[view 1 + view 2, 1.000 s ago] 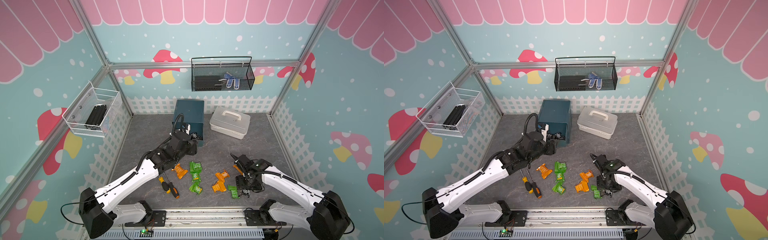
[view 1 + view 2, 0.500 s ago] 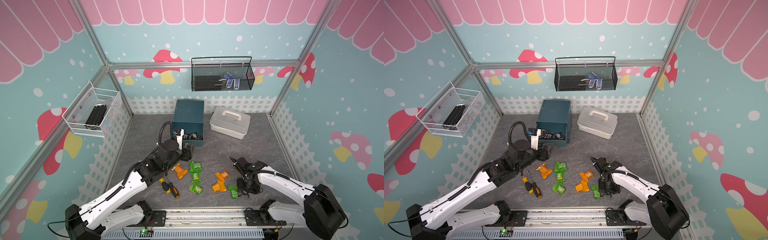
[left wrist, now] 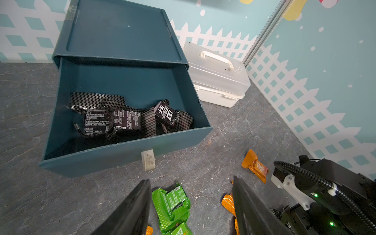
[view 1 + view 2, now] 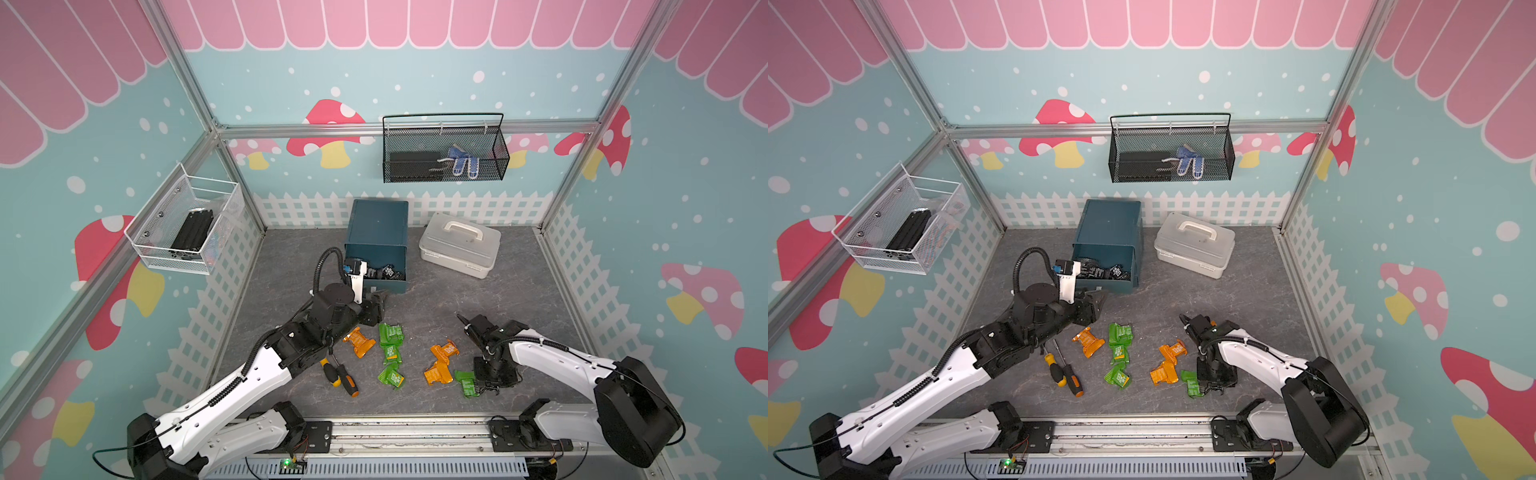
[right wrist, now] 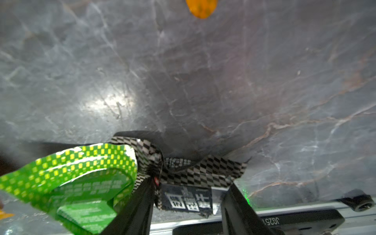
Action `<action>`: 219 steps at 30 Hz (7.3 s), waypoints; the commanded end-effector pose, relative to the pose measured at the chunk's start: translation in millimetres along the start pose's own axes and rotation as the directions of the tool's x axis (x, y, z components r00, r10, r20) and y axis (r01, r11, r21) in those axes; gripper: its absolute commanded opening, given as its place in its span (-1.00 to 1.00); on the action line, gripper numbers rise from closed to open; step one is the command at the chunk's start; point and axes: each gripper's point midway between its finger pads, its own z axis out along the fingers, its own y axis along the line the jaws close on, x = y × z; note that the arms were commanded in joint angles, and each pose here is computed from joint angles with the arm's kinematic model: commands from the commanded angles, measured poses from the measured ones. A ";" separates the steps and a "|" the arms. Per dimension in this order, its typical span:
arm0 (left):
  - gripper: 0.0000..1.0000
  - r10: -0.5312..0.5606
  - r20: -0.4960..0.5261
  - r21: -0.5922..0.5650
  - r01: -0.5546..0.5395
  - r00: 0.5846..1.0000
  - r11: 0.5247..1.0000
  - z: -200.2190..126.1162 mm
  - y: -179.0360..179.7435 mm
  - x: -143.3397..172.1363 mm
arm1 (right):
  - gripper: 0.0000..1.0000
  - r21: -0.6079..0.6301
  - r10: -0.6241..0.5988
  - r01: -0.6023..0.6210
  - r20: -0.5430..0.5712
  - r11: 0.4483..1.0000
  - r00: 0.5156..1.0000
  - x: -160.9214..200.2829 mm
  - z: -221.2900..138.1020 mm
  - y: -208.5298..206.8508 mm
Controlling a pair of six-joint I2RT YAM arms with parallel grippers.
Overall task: Place the cookies into the drawer by color
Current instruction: Pick up the cookie at the center of the board, then place the cookie in the drawer, then close the drawer in the storage box, then open the drawer in the storage box.
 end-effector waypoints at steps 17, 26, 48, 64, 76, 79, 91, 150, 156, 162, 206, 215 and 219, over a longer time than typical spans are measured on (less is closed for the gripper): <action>0.32 -0.005 0.023 -0.037 0.005 1.000 0.999 3.8 19.6 -0.8 | -0.36 0.022 -0.032 0.030 0.113 0.999 0.993 -27.9 -34.7 -0.7; 0.33 -0.034 0.042 -0.097 0.038 0.999 0.995 -0.8 44.1 -8.8 | -0.38 -0.055 -0.072 0.094 0.322 0.994 0.944 -61.0 -123.7 15.3; 0.31 -0.191 0.139 -0.112 0.207 0.972 0.972 -1.6 99.4 -37.6 | -0.40 -0.047 -0.414 0.558 0.621 0.828 0.666 -180.4 -305.8 232.6; 0.32 -0.184 0.109 -0.168 0.201 0.977 0.965 22.5 116.5 -36.7 | -0.40 -0.061 -0.523 0.670 0.575 0.740 0.629 -216.0 -256.2 281.1; 0.32 -0.170 0.103 -0.194 0.187 0.980 0.963 33.8 122.2 -40.0 | -0.37 -0.105 -0.520 0.688 0.576 0.718 0.631 -254.9 -219.4 295.3; 0.32 -0.176 0.103 -0.201 0.193 0.979 0.960 37.2 123.6 -42.9 | -0.30 -0.122 -0.537 0.708 0.566 0.696 0.626 -253.0 -210.3 302.8; 0.37 -0.105 0.088 -0.275 0.126 0.990 0.953 46.1 134.1 -99.1 | 0.26 -0.044 -0.521 0.668 0.587 0.743 0.619 -256.8 -228.5 281.7; -0.33 -0.133 -0.053 -0.221 0.118 0.990 0.968 159.8 142.0 -89.8 | 0.01 -0.065 -0.432 0.785 0.806 0.616 0.405 -259.2 -234.0 308.3; -0.32 -0.116 -0.049 -0.234 0.102 0.992 0.967 155.4 144.9 -93.7 | 0.02 -0.084 -0.398 0.784 0.825 0.615 0.401 -269.3 -237.9 321.7; -0.20 -0.121 0.001 -0.244 0.118 0.993 0.963 137.5 141.3 -110.1 | 0.03 -0.131 -0.373 0.811 0.838 0.570 0.398 -251.6 -251.0 321.6; 0.54 -0.840 0.259 0.433 0.720 0.477 0.542 149.1 73.6 24.5 | 0.41 -0.256 -0.120 0.601 0.850 0.757 0.514 -366.8 -258.2 238.9; 0.07 -0.822 0.320 0.400 0.719 0.471 0.568 174.3 94.4 21.0 | 0.41 -0.250 -0.143 0.611 0.842 0.751 0.520 -362.5 -254.0 238.3; -0.14 -0.835 0.286 0.418 0.723 0.470 0.550 187.9 93.1 20.3 | 0.41 -0.241 -0.150 0.617 0.845 0.749 0.513 -361.5 -255.1 238.0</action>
